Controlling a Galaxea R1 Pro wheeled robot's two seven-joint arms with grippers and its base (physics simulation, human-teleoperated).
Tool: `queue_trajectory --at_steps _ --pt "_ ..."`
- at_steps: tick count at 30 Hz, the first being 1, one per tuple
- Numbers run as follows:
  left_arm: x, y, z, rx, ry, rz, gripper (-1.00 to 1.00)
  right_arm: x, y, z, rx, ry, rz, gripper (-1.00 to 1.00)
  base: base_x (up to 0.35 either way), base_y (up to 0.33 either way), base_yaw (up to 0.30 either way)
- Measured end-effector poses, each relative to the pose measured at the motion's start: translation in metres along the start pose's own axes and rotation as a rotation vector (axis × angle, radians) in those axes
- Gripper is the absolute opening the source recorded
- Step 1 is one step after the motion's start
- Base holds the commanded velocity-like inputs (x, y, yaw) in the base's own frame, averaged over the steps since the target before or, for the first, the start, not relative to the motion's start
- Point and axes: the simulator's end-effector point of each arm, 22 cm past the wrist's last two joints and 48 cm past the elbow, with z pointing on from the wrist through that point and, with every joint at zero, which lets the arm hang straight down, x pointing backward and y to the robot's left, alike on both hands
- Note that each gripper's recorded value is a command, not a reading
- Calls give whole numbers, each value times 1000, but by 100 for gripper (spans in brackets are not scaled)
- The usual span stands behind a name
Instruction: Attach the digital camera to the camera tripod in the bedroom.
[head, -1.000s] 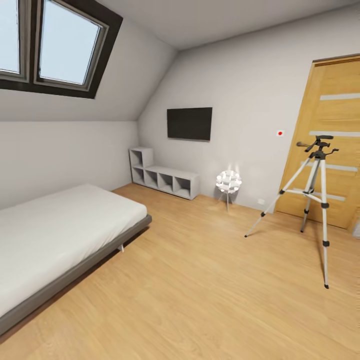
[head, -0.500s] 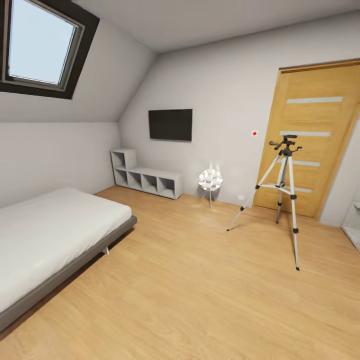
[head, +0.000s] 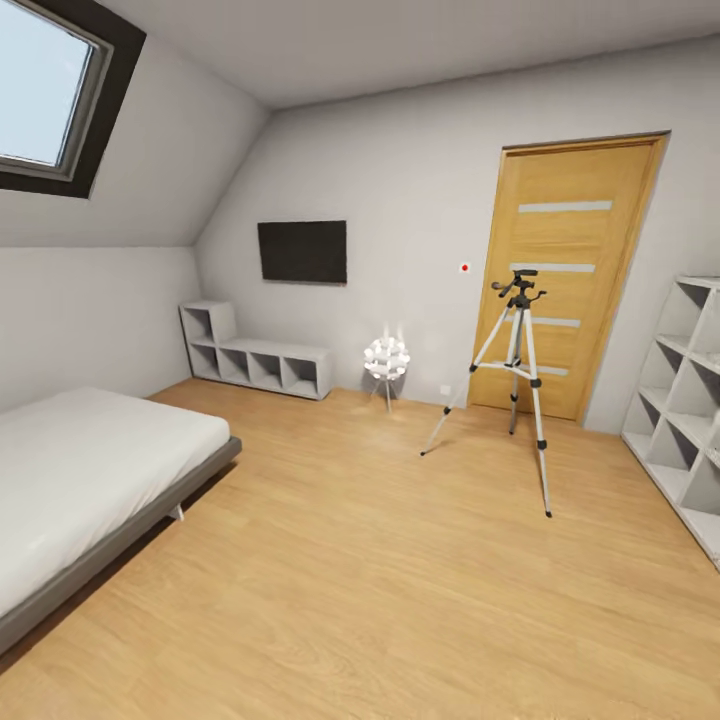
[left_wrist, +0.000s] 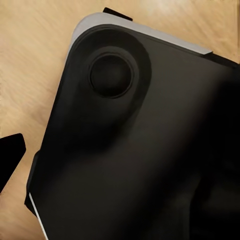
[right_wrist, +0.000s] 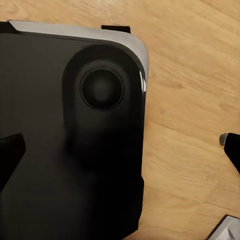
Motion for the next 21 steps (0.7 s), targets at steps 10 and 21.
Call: queue_trajectory --at_steps 10,21 --pt "-2 2 0 -2 -3 -24 100 -1 0 0 0 -3 2 100 -2 1 -254" --pt "-2 1 0 -2 -3 -26 100 -2 0 0 0 -4 2 100 0 0 -283"
